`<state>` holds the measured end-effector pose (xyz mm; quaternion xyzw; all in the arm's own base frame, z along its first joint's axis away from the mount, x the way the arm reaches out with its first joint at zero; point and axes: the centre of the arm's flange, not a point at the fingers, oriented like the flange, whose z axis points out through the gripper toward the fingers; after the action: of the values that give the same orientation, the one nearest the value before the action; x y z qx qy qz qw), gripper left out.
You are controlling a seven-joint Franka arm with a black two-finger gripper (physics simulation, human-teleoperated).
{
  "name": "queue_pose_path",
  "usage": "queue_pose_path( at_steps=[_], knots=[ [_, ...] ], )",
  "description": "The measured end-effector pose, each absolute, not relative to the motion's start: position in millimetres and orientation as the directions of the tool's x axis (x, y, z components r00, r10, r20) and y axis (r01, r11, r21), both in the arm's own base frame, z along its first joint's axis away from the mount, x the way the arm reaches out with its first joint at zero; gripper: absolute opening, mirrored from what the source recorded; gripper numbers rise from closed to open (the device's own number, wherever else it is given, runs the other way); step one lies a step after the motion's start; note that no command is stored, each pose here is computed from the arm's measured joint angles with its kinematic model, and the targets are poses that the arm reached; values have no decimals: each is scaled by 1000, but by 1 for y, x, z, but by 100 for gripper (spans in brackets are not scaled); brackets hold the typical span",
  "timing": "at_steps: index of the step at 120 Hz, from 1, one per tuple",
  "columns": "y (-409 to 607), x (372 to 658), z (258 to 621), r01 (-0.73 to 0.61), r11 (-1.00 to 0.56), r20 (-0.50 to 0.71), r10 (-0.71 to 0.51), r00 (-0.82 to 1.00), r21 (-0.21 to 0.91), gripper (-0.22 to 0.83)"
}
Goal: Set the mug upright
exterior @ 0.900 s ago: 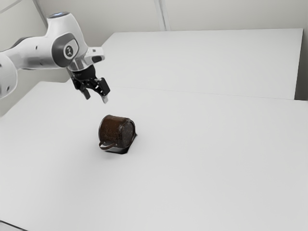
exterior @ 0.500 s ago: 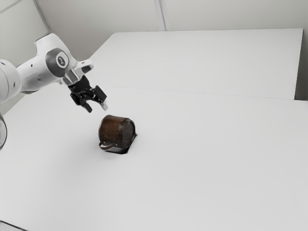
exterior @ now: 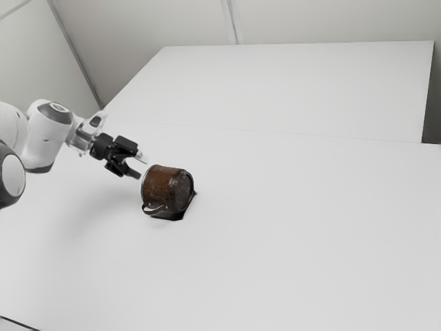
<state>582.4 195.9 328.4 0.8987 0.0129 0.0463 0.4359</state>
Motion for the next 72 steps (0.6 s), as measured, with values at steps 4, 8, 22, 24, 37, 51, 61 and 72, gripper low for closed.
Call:
queue_pose_path(
  at_steps=[4,8,22,24,37,51,61,72],
  knots=[
    [195,582,324,-28,-600,80,60,995,800,62],
    [194,583,321,-43,-580,94,58,994,814,62],
    [187,583,313,-85,-513,135,61,989,854,62],
    [186,583,312,-91,-505,141,63,988,858,62],
    [181,581,302,-113,-457,165,77,983,882,61],
    [179,579,300,-145,-432,199,81,977,890,62],
    [177,578,300,-165,-422,218,79,973,892,62],
    [174,574,296,-175,-407,226,80,971,896,62]
  ],
)
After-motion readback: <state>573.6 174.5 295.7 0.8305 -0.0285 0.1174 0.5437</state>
